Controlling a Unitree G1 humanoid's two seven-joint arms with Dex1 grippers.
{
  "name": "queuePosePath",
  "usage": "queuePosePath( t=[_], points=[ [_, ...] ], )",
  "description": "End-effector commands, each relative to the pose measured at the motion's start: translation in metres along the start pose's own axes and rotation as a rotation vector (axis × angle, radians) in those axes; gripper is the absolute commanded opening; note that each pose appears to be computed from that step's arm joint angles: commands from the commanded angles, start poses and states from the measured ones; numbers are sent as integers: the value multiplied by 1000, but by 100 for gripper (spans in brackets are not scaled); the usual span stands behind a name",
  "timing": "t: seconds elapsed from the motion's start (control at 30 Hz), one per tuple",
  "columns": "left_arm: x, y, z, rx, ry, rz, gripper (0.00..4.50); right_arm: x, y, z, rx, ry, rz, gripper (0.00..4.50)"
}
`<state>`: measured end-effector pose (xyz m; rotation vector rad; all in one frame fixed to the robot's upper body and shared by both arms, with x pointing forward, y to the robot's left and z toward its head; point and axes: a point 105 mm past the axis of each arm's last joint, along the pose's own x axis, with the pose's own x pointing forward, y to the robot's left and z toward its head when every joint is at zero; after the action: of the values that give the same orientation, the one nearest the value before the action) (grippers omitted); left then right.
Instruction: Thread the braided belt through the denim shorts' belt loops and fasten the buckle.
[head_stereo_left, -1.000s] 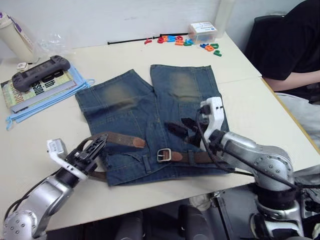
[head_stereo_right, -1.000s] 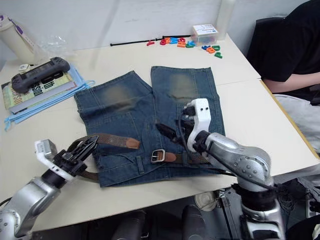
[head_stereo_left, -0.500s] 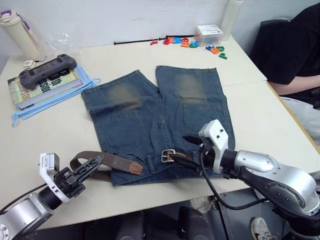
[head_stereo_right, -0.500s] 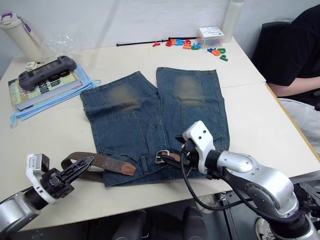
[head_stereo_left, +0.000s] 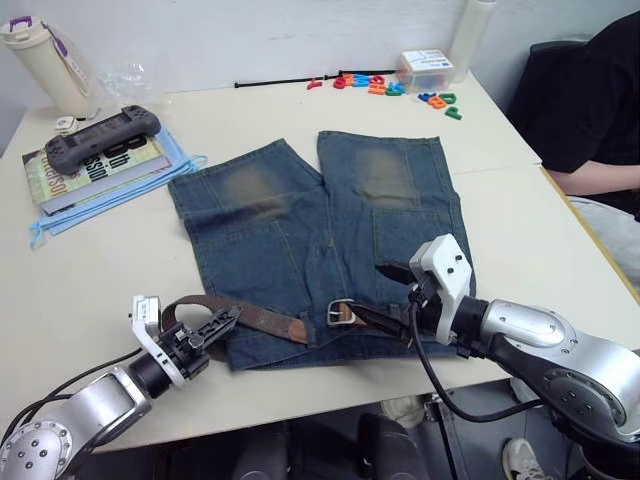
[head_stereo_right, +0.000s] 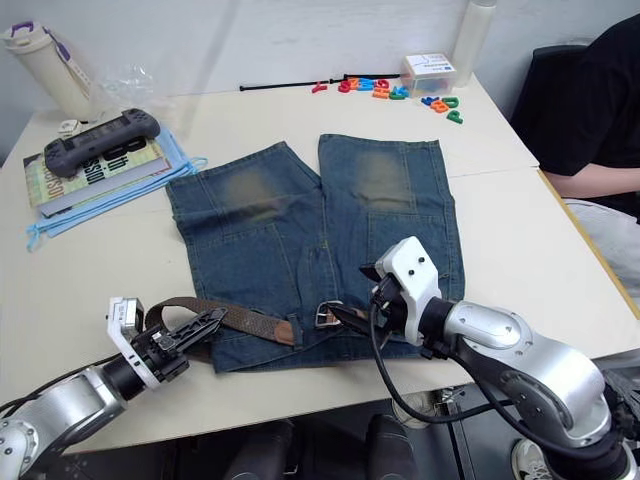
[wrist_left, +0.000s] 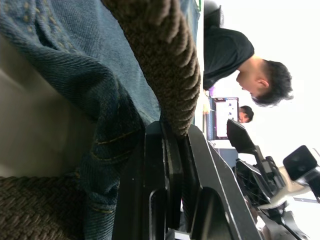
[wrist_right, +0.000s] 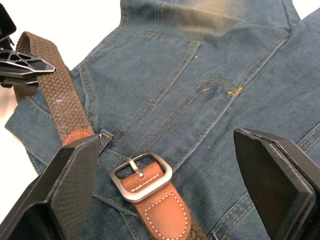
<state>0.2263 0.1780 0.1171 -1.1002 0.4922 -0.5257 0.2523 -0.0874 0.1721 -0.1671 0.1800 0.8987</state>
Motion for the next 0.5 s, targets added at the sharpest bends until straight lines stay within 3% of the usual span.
queuePosePath(
  t=[0.03, 0.5],
  points=[
    [-2, 0, -1, 16, -23, 56, 0, -5, 4, 13, -24, -53, -7, 449],
    [1, 5, -28, 7, -39, 136, 0, -6, 3, 12, 2, -41, -20, 449]
  ],
)
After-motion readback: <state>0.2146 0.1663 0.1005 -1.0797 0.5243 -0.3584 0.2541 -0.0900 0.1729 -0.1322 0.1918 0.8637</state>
